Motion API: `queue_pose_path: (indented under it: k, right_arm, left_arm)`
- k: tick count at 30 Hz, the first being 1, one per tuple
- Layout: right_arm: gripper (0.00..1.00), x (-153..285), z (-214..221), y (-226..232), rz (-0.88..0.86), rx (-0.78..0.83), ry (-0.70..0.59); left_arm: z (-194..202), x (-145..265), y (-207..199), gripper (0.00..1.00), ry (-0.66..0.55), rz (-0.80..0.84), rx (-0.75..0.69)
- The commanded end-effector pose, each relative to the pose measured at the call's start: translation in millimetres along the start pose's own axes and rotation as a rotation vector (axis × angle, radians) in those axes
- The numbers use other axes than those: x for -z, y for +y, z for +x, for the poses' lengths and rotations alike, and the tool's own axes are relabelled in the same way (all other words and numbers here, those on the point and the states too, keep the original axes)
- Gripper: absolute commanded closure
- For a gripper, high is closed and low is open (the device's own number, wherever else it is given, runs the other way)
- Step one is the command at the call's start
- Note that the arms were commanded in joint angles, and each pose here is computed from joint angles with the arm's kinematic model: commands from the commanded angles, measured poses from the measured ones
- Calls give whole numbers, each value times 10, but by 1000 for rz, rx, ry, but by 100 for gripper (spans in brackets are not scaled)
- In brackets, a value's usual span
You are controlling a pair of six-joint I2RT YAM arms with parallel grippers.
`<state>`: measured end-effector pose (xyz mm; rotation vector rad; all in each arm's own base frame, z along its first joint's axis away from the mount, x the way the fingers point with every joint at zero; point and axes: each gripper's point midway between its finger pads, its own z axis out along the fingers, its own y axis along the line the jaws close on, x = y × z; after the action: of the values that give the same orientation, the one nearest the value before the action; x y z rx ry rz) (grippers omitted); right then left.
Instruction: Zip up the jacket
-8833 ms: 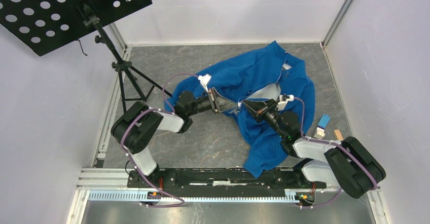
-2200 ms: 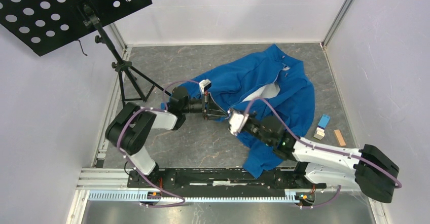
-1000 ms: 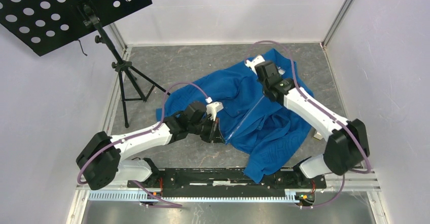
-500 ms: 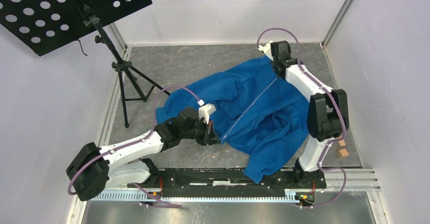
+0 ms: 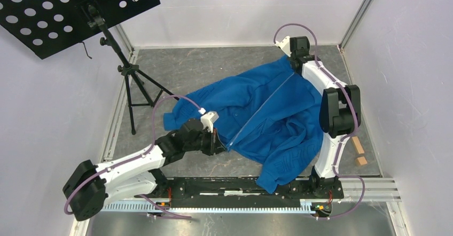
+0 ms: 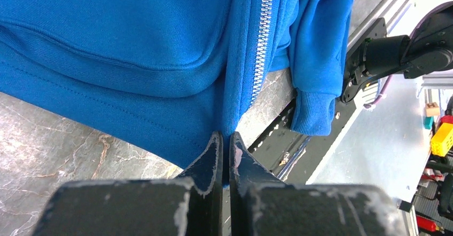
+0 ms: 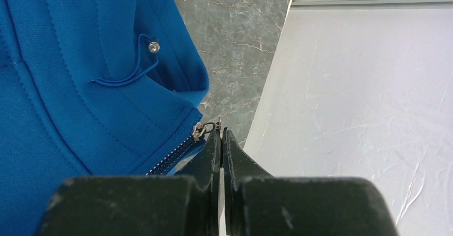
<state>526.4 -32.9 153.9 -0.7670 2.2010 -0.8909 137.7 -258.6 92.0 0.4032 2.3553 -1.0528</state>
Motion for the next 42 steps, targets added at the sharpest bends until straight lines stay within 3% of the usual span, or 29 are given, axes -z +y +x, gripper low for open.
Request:
queue_pose_path:
  k: [1,2,4,5,8,10,17,18,21,26,30,34,42]
  right_arm:
    - [100,63,-78,-763,243,-181,-32]
    - [94,89,-103,-697,207,-187,-46]
    - [52,199,-142,-579,127,-242,-85]
    - [38,282,-123,-552,111,-298,-89]
    - [19,724,-42,-428,81,-461,-122]
    - [2,1090,-126,-217,3,-529,-206]
    - [2,2310,-264,403,-417,-751,-536]
    - [2,2477,-272,447,-470,-754,-603]
    - [2,2891,-295,255,-485,-770,-760]
    - [2,3512,-213,-451,-328,-842,-922]
    - [2,3957,-36,-863,-204,-924,-1082]
    - [2,4326,165,-1108,-118,-967,-1206]
    - [2,4657,529,-1308,20,-1015,-1323]
  left_arm:
    - [332,-15,38,98,179,-29,61]
    - [258,-66,-22,97,169,-10,58]
    - [157,-149,-80,88,168,-4,54]
    - [115,-179,-88,78,169,-11,50]
    - [56,-203,-55,53,148,-38,44]
    - [10,-143,-38,43,115,-56,39]
    - [-545,410,-272,25,-121,-63,-65]
    - [-689,534,-362,2,-170,-55,-92]
    - [-1091,902,-670,0,-289,-21,-179]
    - [-1787,1678,-1325,0,-497,60,-347]
    - [-2115,2214,-1650,0,-644,92,-450]
    - [-2276,2663,-1820,0,-766,105,-507]
    - [-2370,3232,-1814,0,-943,54,-562]
